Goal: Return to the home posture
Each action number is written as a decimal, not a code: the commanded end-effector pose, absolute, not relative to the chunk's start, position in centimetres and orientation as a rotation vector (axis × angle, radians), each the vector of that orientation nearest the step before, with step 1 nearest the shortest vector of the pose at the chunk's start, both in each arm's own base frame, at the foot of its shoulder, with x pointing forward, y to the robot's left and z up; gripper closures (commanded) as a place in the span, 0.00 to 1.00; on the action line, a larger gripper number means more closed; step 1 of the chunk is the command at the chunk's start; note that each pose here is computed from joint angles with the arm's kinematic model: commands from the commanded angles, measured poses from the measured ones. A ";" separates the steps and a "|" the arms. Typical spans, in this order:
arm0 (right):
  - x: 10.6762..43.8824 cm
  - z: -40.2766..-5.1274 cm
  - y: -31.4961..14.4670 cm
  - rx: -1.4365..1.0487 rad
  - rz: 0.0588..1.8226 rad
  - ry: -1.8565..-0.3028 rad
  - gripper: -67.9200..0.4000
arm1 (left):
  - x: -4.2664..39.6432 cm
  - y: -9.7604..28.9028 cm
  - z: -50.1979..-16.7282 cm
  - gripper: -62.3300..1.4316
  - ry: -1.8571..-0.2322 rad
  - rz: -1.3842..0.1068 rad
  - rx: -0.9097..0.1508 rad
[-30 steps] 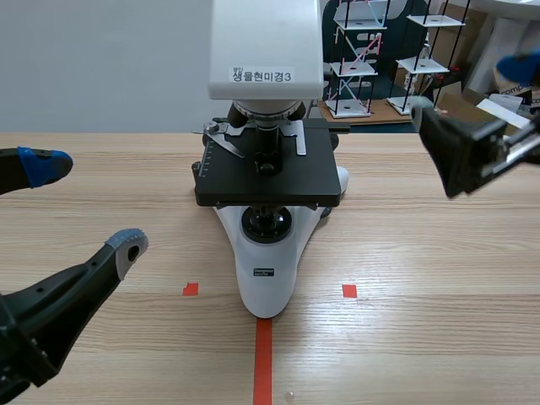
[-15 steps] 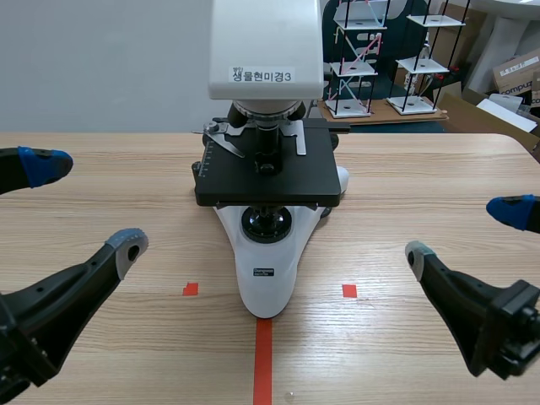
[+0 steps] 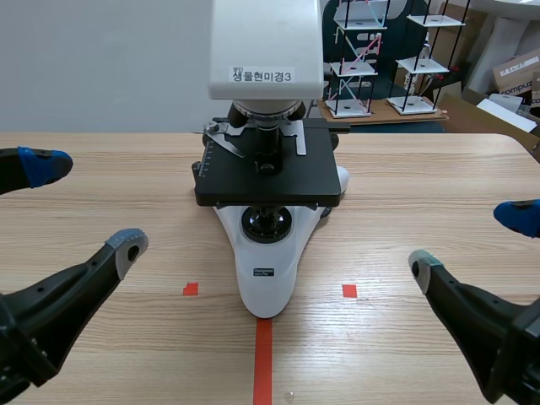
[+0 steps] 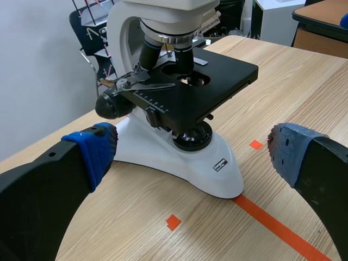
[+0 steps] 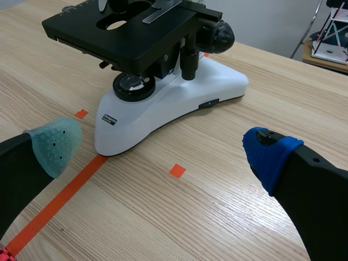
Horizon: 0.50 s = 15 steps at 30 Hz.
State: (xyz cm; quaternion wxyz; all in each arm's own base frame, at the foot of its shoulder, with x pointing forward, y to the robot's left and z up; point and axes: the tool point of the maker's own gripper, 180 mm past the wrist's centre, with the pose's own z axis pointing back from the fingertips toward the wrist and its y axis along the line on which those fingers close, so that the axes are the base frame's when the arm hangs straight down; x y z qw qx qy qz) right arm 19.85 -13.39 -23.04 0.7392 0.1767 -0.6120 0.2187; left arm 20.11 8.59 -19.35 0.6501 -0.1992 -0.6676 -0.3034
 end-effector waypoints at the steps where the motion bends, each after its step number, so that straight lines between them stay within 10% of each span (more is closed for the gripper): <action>1: 20.6 -21.6 -13.1 0.395 0.494 -1.397 0.01 | 20.1 8.5 -18.8 0.07 -1.539 -0.668 -0.467; 15: 20.7 -21.5 -13.1 0.393 0.496 -1.403 0.01 | 20.1 8.5 -18.8 0.07 -1.539 -0.668 -0.467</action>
